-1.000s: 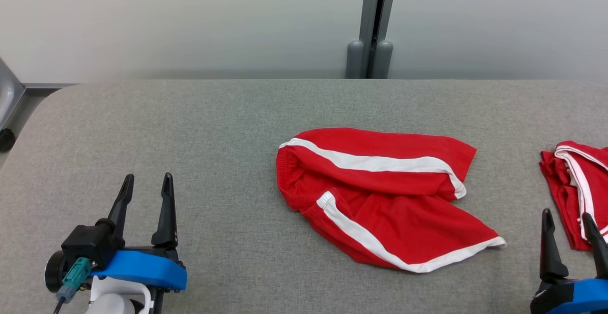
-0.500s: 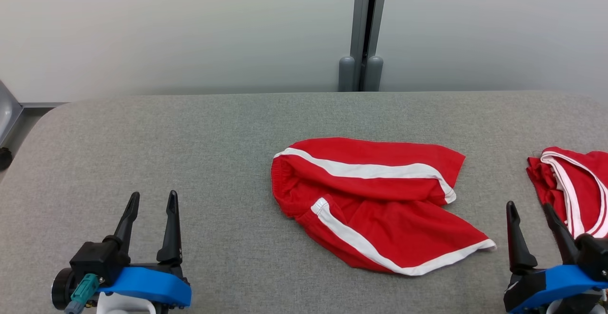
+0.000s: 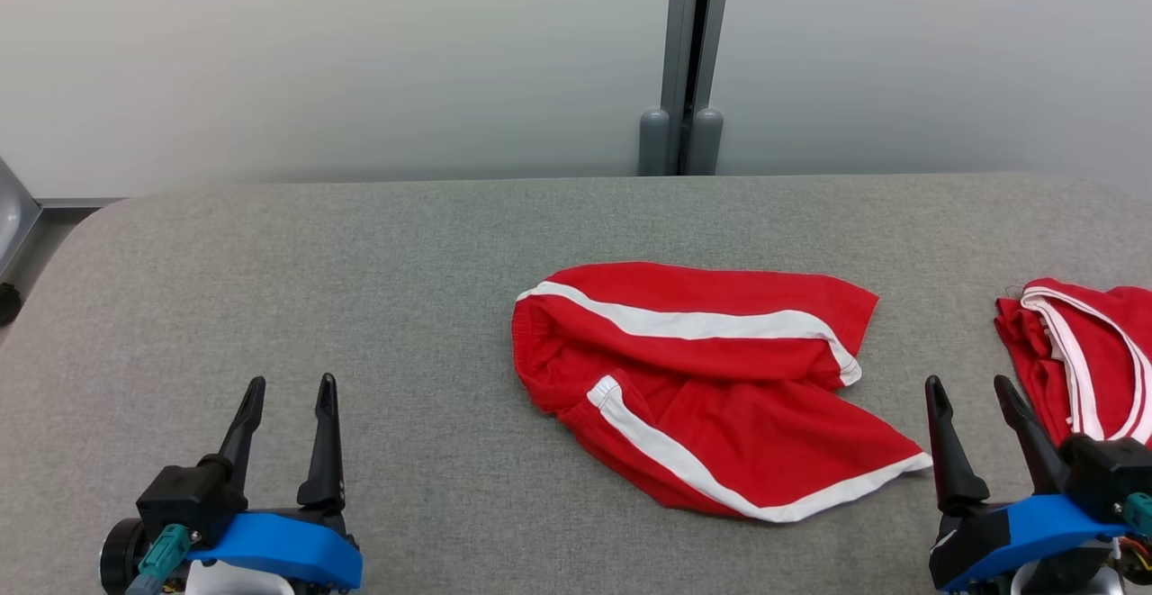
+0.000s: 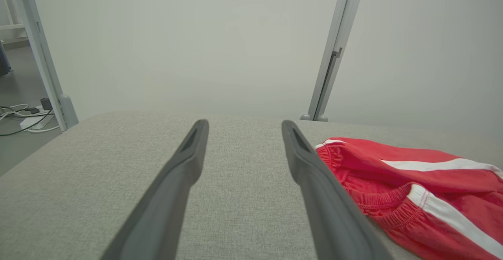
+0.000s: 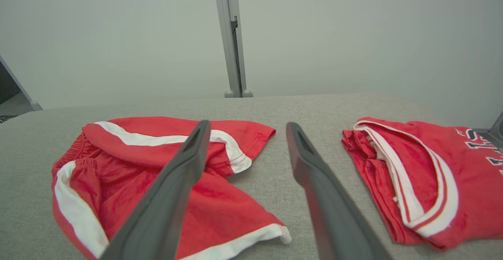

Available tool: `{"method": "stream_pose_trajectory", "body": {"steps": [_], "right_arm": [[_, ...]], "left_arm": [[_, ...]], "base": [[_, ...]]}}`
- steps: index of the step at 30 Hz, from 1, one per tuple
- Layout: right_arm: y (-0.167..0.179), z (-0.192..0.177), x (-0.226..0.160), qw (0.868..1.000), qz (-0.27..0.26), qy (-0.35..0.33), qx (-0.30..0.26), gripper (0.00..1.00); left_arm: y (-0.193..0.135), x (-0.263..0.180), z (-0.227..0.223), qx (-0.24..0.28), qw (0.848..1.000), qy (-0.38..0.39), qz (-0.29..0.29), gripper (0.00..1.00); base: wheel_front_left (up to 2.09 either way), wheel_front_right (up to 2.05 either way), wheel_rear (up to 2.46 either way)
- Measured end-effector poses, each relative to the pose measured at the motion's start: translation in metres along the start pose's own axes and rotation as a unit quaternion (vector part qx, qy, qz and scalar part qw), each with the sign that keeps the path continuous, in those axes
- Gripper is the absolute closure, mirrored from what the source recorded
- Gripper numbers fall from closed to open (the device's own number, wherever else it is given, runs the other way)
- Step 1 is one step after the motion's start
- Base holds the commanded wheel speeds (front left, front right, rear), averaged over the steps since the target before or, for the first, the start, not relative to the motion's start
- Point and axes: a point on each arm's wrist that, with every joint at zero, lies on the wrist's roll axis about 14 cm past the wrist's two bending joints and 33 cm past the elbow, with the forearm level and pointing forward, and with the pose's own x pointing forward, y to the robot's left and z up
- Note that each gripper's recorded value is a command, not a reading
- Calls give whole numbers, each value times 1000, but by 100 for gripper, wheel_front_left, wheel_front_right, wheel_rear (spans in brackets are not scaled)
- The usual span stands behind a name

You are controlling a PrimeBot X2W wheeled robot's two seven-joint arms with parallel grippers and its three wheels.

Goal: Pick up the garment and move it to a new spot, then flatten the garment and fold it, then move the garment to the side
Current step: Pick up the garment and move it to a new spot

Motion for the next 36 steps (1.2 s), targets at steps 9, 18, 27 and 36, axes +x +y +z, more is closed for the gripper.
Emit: {"method": "stream_pose_trajectory", "body": {"steps": [9, 18, 27, 36], "right_arm": [[0, -5, 2, 1000, -1, 8, 4, 0], [-2, -7, 4, 1000, -3, 12, 5, 0], [-4, -14, 9, 1000, -6, 21, 9, 0], [-5, -21, 11, 999, -8, 31, 12, 0]], "left_arm": [[-3, 4, -4, -3, 1000, 7, -5, 0], [-37, 17, -8, 1, 997, 22, -72, 0], [-121, 32, -49, -1, 972, 114, -206, 0], [-156, 43, -86, -15, 942, 224, -251, 0]], "base": [[0, 0, 0], [0, 0, 0], [0, 0, 0], [0, 0, 0]]}}
